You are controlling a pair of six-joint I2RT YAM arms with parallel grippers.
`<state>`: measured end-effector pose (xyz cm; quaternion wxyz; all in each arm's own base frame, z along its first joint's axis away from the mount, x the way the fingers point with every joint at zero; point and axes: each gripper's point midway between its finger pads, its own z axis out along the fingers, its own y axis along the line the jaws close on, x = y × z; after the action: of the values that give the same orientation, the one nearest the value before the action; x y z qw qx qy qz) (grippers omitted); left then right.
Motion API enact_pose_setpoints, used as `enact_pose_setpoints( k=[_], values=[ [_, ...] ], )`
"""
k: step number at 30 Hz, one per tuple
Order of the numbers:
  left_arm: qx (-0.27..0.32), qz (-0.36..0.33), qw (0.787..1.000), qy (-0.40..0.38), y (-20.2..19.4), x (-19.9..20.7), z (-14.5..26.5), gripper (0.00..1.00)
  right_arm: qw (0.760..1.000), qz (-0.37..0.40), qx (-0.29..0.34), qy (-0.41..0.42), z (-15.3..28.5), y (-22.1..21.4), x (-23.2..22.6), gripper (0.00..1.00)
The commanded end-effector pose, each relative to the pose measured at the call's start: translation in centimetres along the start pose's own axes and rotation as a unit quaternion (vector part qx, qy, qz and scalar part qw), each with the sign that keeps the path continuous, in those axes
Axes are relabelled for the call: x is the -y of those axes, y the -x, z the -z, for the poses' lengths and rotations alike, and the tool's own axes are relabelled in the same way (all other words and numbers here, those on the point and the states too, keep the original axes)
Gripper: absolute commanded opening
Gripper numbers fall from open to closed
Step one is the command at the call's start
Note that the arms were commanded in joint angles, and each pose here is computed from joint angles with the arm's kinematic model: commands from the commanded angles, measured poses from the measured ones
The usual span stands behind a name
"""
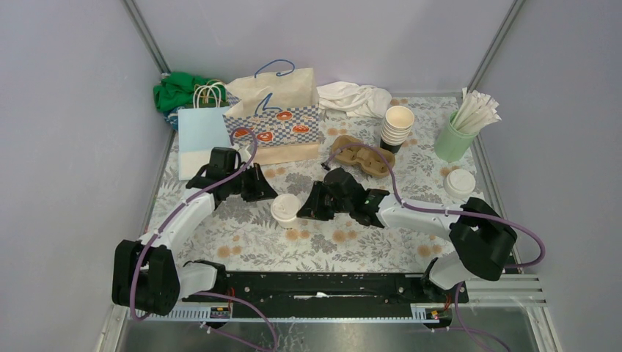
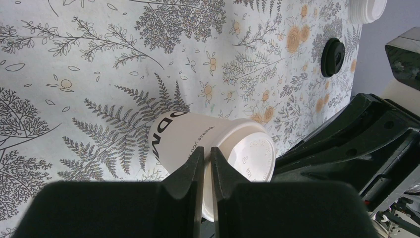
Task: Pack the takeout coffee
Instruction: Close the cup lid on the coffee cup.
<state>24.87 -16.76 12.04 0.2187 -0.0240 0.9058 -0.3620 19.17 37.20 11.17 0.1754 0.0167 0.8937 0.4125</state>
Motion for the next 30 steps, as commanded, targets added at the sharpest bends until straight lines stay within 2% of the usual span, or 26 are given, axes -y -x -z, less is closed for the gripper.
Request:
enact_pose_setpoints(
  k=[1,9,14,22,25,30],
  values=[
    [-0.053,0.02,0.997,0.049,-3.0,-2.2,-0.5,0.12,0.997,-0.005,0.0,-0.073,-1.0,-0.9,4.5,0.18],
    [0.003,0.022,0.999,0.038,-0.6,-0.6,0.3,0.13,0.998,0.025,0.037,-0.052,0.7,2.7,1.9,0.18],
    [0.03,0.027,0.999,0.035,0.3,0.0,0.8,0.13,0.997,0.034,0.034,-0.053,1.1,3.5,1.8,0.19],
    [0.036,0.039,0.998,0.031,-0.2,0.3,1.5,0.17,0.997,0.05,0.03,-0.042,0.7,4.8,0.9,0.2],
    [0.039,0.043,0.997,0.045,-0.4,-0.1,1.9,0.21,0.997,0.062,0.02,-0.035,0.6,5.3,-0.2,0.26],
    [0.038,0.048,0.997,0.047,-0.5,-0.2,2.3,0.22,0.997,0.07,0.028,-0.034,1.3,5.7,-0.6,0.3]
  ],
)
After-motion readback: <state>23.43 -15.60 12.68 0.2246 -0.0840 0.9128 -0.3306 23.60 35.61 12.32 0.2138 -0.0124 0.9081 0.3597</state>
